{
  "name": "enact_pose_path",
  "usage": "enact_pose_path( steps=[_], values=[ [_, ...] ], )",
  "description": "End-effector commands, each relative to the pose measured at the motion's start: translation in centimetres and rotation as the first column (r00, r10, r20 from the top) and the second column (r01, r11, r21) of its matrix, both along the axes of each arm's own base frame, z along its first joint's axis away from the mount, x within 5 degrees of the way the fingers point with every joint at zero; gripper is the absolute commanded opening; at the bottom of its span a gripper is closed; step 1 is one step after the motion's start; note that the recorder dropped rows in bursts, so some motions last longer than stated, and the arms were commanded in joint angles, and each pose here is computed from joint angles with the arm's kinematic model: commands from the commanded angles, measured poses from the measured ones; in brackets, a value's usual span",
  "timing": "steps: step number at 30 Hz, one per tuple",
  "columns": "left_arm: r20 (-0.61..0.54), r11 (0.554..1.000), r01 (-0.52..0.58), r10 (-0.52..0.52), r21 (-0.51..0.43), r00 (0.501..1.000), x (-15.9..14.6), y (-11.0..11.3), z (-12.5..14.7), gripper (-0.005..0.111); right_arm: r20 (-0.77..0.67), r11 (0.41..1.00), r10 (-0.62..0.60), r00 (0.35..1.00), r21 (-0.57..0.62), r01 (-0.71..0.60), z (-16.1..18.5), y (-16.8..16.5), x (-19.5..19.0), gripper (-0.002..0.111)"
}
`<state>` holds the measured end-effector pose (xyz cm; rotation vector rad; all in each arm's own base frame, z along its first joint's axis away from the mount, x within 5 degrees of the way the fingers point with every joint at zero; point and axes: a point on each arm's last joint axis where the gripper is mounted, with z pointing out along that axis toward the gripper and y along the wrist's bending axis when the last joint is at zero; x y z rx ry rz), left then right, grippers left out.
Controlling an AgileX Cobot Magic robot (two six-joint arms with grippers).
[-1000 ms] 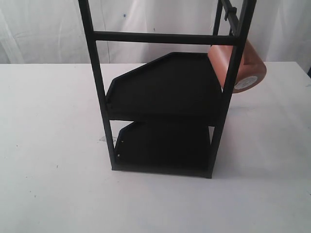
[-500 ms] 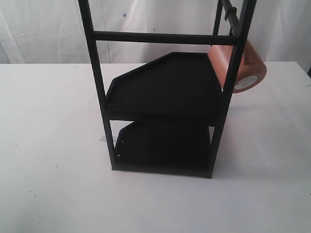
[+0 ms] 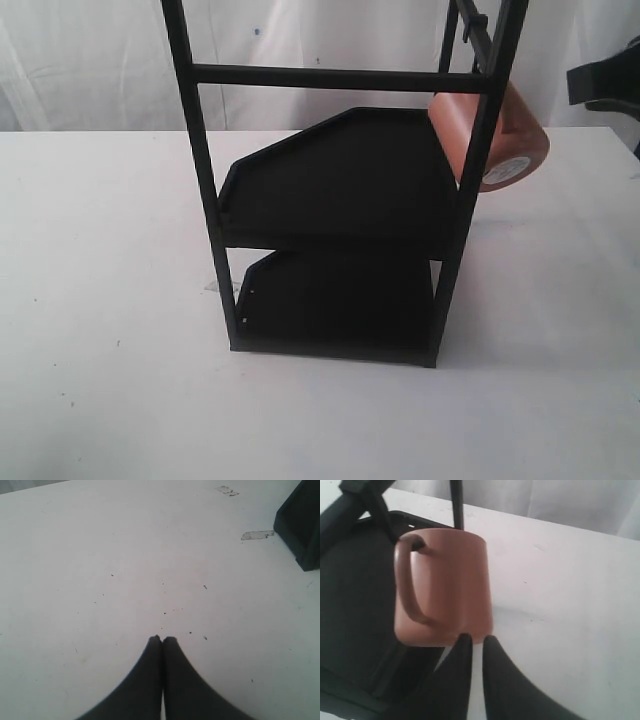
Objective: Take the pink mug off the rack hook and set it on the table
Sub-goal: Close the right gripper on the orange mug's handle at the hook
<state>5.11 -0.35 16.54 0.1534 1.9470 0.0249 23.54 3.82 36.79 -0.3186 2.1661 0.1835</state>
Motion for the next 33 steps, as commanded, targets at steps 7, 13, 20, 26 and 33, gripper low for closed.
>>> enact_pose_path(
  steps=[7, 13, 20, 26, 33],
  values=[
    [-0.003, 1.0, -0.003, 0.003, -0.011, 1.0, 0.0, 0.0, -0.1, 0.001, 0.03, 0.997, 0.075, 0.997, 0.007, -0.076, 0.1, 1.3, -0.1, 0.033],
    [-0.003, 1.0, -0.003, 0.003, -0.011, 1.0, 0.0, 0.0, -0.1, 0.001, 0.114, 0.998, 0.062, 0.992, 0.007, -0.063, 0.6, 1.3, 0.7, 0.043],
    [-0.003, 1.0, -0.003, 0.003, -0.011, 1.0, 0.0, 0.0, -0.1, 0.001, 0.086, 0.997, 0.055, 0.995, 0.046, -0.059, -0.2, 1.6, 1.7, 0.049],
    [-0.003, 1.0, -0.003, 0.003, -0.011, 1.0, 0.0, 0.0, -0.1, 0.001, 0.077, 0.988, 0.147, 0.986, 0.037, -0.15, -0.4, 2.3, 1.6, 0.049],
    [-0.003, 1.0, -0.003, 0.003, -0.011, 1.0, 0.0, 0.0, -0.1, 0.001, 0.048, 0.98, 0.182, 0.982, 0.07, -0.185, -1.6, 2.8, 2.8, 0.049]
  ],
)
